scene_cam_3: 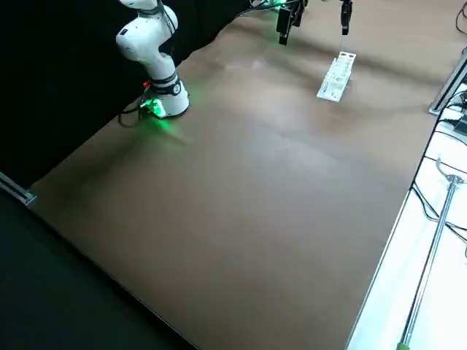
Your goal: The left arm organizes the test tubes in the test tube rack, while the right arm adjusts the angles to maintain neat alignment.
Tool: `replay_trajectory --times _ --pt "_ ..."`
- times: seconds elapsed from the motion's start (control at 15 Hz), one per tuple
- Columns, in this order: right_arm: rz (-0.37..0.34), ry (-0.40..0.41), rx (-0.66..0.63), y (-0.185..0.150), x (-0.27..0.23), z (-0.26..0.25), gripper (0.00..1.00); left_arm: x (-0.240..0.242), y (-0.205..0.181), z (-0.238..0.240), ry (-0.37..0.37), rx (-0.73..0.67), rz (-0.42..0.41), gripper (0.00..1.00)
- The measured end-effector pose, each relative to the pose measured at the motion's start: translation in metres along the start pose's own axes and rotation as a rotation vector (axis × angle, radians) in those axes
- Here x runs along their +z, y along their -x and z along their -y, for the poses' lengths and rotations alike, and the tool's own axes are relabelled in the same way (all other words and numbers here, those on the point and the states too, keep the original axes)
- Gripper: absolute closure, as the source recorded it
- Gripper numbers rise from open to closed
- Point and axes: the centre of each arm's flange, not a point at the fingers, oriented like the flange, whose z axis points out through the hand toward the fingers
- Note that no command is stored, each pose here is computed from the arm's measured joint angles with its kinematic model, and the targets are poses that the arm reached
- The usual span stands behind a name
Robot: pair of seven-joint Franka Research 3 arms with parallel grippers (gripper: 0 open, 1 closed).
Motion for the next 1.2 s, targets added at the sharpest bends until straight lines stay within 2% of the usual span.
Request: replay_trajectory --times 0.33,0.73,1.2 --pt "0.0 0.0 0.0 0.0 0.0 0.0 0.0 -0.012 0.003 0.002 -0.05 0.019 -0.03 0.82" --pt "-0.001 0.0 0.0 0.0 0.0 0.0 0.0 -0.014 -0.003 0.005 -0.097 -0.01 -0.138 0.82" --pt "-0.001 0.0 0.0 0.0 0.0 0.0 0.0 -0.019 -0.004 -0.003 -0.04 0.002 -0.168 0.81"
